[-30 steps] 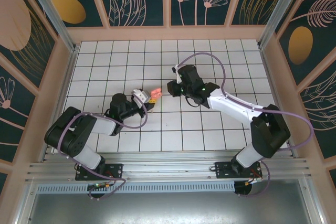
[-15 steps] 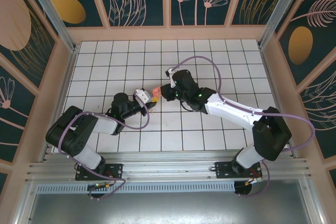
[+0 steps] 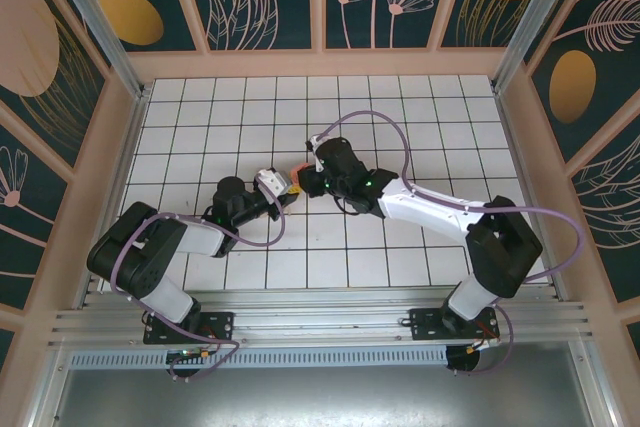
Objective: Insert wireless bluetooth earbuds into charging case
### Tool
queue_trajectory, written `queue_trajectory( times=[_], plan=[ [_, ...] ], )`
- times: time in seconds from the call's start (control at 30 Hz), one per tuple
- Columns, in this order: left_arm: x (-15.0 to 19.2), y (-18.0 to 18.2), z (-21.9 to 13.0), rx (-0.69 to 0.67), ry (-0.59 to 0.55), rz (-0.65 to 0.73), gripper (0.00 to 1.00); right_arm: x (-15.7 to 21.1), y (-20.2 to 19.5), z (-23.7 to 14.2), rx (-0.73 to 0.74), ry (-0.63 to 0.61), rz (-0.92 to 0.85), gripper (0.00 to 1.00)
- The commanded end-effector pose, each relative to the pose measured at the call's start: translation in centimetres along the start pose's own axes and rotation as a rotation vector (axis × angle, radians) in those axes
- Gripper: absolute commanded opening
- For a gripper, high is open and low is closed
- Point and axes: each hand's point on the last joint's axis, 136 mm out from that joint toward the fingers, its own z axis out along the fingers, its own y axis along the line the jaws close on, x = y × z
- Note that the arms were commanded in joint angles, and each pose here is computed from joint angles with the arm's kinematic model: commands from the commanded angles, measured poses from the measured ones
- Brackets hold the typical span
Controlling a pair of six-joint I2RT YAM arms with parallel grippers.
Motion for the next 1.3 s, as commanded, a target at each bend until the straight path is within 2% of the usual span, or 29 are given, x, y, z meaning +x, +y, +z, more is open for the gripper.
queue_trajectory(
  times=[0.0, 0.63, 1.0, 1.27],
  plan=[
    [-1.6, 0.2, 0.4, -0.005, -0.042, 0.043, 0.09, -1.8, 0.8, 0.1, 0.0, -0.055, 0.017, 0.23],
    [-2.8, 1.0, 0.6, -0.037, -0.058, 0.062, 0.09, 0.1, 1.1, 1.2, 0.056, 0.024, -0.034, 0.23],
    [-2.5, 0.6, 0.5, -0.025, -0.049, 0.062, 0.09, -2.1, 2.8, -0.4, -0.115, -0.026, 0.087, 0.37],
    [-2.9, 0.3, 0.2, -0.012, -0.068, 0.055, 0.1, -3.7, 2.2, -2.7, -0.128, -0.073, 0.134, 0.44]
  ],
)
